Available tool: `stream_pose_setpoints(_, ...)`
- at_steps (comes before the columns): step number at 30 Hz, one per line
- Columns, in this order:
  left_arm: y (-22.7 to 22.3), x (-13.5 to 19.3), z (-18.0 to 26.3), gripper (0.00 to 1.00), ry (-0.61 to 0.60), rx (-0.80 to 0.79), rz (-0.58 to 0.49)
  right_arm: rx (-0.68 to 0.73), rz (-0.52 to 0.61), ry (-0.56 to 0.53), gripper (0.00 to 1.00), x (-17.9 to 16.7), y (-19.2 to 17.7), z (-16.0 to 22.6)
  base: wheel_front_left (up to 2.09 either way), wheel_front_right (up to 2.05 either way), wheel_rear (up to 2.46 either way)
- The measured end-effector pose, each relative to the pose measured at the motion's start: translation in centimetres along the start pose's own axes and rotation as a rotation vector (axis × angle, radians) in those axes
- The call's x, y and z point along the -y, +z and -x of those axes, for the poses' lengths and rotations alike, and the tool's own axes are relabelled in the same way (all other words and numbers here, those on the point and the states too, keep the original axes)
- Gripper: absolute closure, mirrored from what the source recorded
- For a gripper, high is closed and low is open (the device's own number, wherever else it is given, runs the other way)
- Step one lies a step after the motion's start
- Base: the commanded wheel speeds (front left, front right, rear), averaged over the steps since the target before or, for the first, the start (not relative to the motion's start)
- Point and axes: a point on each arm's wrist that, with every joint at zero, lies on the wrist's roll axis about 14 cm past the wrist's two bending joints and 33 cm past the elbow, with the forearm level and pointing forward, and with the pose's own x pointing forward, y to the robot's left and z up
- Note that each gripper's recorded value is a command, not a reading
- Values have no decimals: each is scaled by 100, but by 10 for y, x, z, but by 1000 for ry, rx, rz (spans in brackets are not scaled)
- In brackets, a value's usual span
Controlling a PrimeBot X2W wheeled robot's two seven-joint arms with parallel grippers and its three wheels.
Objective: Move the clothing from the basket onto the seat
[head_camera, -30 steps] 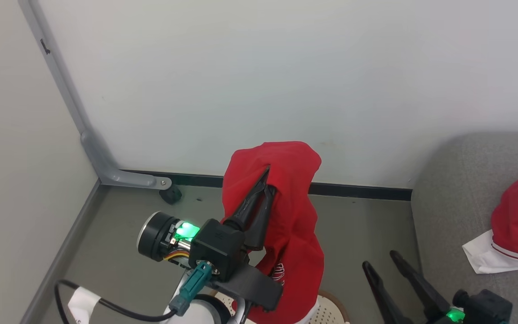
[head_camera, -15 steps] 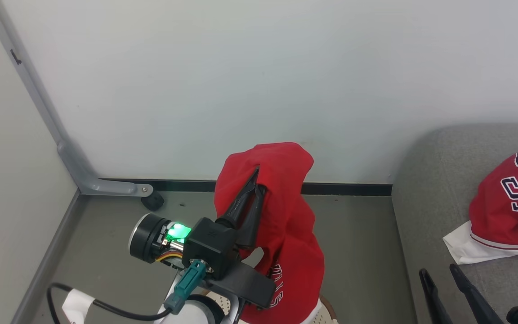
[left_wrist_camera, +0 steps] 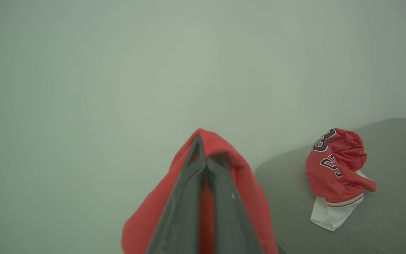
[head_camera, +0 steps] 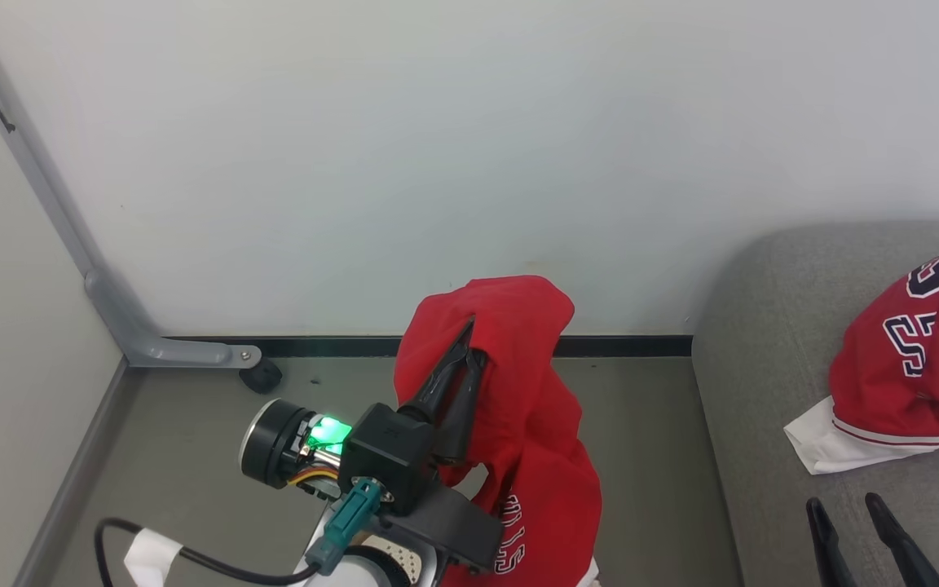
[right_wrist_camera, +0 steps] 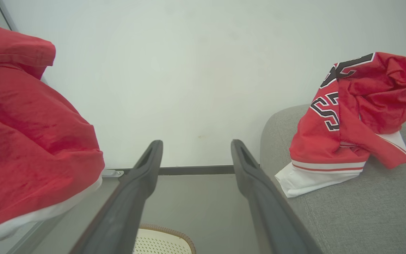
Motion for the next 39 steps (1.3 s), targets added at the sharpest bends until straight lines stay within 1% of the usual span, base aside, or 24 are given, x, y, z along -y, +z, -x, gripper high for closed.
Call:
stream_pose_setpoints(9, 0, 5, -1, 100, -13, -4, 2, 21, 33, -49, 0, 17, 8, 4, 0, 0, 0)
stream_pose_setpoints(25, -3, 9, -3, 100, -29, -13, 6, 29, 25, -46, 0, 15, 8, 5, 0, 0, 0)
stream_pose_setpoints(30, 0, 16, -3, 100, -49, -6, 11, 26, 11, 24, 0, 1, 7, 2, 0, 0, 0)
stream_pose_setpoints(36, -3, 28, -2, 100, -89, -12, 12, 62, 16, 207, 0, -37, 18, -20, 0, 0, 0)
stream_pose_setpoints(39, -2, 33, -2, 100, -107, -10, 7, 68, 32, 279, 0, -53, 19, -29, 0, 0, 0)
